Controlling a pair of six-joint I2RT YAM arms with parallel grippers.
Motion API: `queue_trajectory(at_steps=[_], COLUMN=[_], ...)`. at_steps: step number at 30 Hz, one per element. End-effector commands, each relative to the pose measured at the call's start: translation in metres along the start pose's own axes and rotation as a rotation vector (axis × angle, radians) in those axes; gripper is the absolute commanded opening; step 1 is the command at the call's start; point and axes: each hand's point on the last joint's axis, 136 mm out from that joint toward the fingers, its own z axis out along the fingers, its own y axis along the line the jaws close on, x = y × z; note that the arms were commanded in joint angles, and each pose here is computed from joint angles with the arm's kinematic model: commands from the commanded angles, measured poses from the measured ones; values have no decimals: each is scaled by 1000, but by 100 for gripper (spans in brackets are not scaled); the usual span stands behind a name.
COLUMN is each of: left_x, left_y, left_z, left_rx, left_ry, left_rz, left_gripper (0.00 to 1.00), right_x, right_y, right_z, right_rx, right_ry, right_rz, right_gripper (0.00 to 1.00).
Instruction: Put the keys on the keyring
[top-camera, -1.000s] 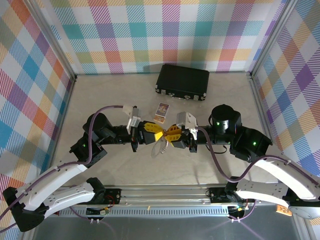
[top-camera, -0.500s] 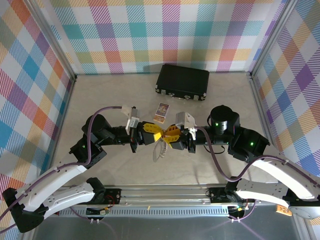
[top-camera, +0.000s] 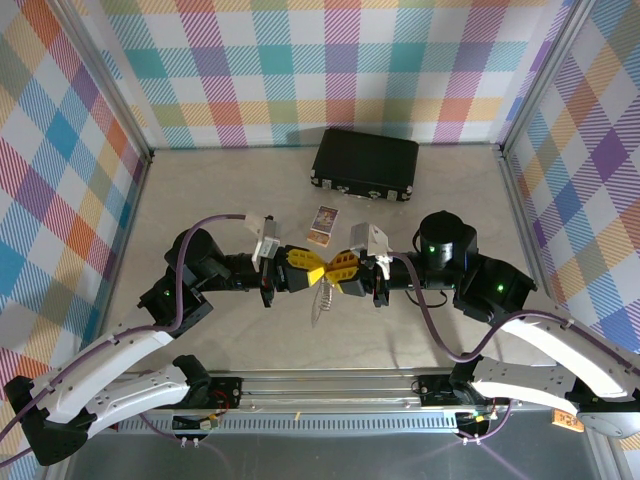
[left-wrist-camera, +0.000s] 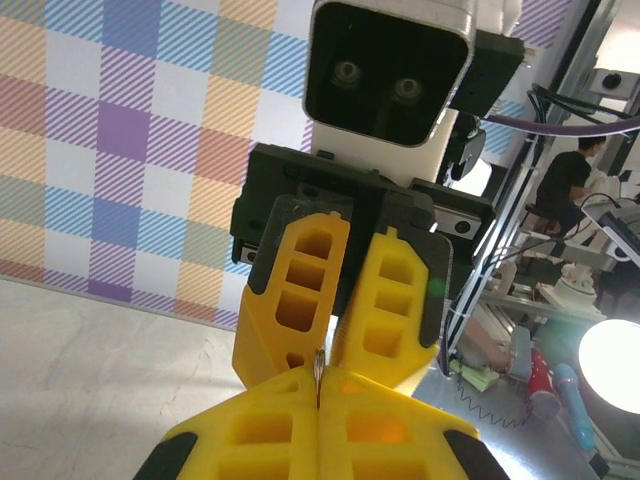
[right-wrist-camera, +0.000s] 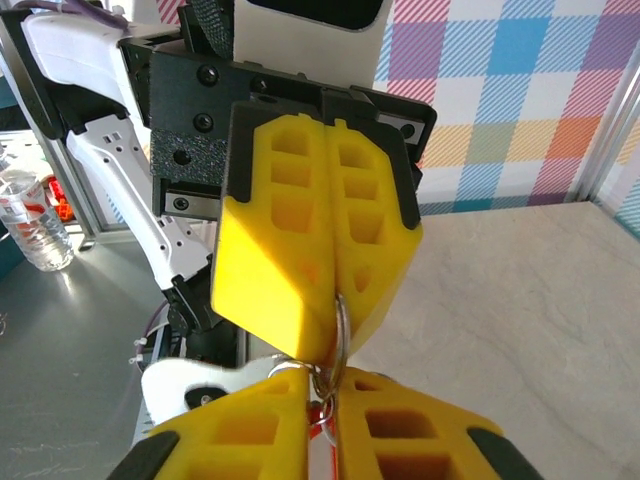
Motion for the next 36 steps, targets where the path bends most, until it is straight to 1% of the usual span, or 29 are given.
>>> queue_trajectory(at_steps=[1, 3, 7, 8, 12, 15, 18, 22, 25, 26, 28, 29, 32, 36], left_x=[2, 2, 6, 8, 23, 36, 42, 43, 44, 44, 45, 45, 40, 27], left_y=[-1, 0, 3, 5, 16, 22, 22, 18, 14, 14, 14, 14, 13, 8], left_z=[2, 3, 2, 1, -5, -9, -8, -6, -5, -5, -5, -5, -6, -6], left_rx=[5, 4, -23, -36, -119, -149, -137, -100, -76, -74, -74, -75, -82, -77], left_ry=[11, 16, 48, 68, 194, 283, 319, 330, 333, 334, 334, 334, 312, 249], left_rz=[17, 16, 31, 36, 81, 95, 95, 87, 74, 72, 71, 72, 80, 87], left_gripper=[0, 0, 0, 0, 8, 9, 10, 13, 12, 10, 2, 0, 0, 0], right_x=[-16, -14, -8, -6, 6, 13, 18, 25, 31, 33, 36, 36, 36, 29], right_y=[9, 8, 5, 4, -5, -9, -10, -14, -16, -17, -18, -18, -17, -16], right_z=[-4, -3, -1, -1, -1, -1, 1, 4, 7, 8, 10, 11, 11, 8], right_rx=[-37, -33, -14, -9, 40, 58, 57, 68, 69, 69, 67, 65, 62, 68], right_ry=[-66, -55, -28, -17, 45, 86, 111, 161, 197, 208, 224, 226, 223, 187], right_rz=[-32, -34, -39, -43, -56, -59, -56, -54, -48, -47, -43, -43, -41, -41], right_gripper=[6, 0, 0, 0, 0, 0, 0, 0, 0, 0, 0, 0, 0, 0])
